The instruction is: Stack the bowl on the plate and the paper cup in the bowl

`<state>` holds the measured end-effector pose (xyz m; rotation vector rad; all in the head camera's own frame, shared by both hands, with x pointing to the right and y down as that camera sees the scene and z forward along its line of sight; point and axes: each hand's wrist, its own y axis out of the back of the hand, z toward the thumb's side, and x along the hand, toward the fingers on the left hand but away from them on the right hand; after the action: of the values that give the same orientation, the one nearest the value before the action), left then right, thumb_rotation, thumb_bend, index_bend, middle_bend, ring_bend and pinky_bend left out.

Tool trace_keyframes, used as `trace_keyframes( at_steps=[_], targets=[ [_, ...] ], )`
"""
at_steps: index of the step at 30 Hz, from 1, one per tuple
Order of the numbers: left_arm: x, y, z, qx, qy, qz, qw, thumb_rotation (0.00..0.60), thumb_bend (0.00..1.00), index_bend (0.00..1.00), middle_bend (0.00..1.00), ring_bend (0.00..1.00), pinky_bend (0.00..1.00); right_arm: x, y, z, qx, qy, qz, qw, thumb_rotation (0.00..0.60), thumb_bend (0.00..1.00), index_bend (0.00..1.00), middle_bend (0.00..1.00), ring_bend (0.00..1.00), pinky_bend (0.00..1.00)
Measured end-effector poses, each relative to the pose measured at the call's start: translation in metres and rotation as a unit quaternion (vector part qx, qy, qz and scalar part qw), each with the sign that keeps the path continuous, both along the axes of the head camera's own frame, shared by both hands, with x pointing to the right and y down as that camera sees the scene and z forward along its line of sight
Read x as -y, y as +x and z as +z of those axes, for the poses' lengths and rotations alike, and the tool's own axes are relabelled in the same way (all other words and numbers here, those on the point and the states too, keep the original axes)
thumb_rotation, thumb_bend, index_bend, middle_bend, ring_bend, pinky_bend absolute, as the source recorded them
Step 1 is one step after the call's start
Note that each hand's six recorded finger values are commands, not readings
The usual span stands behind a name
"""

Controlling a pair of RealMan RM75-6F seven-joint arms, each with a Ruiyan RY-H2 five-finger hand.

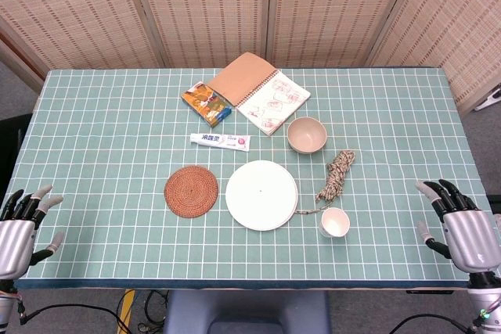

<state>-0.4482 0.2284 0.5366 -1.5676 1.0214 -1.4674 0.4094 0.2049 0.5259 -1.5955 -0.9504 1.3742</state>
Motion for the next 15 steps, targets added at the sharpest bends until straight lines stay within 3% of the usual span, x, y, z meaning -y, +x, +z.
trace_keyframes(
  at_steps=[15],
  targets=[
    [-0.0019,-0.003,0.0003,0.001,0.0,-0.004,1.0,0.6,0.3,0.23,0.14,0.16,0.07,0.0086,-0.0092,0.0054,-0.002,-0.011,-0.015,0.9998,0.6,0.36,0.18,0.19,0.12,0.3]
  ],
)
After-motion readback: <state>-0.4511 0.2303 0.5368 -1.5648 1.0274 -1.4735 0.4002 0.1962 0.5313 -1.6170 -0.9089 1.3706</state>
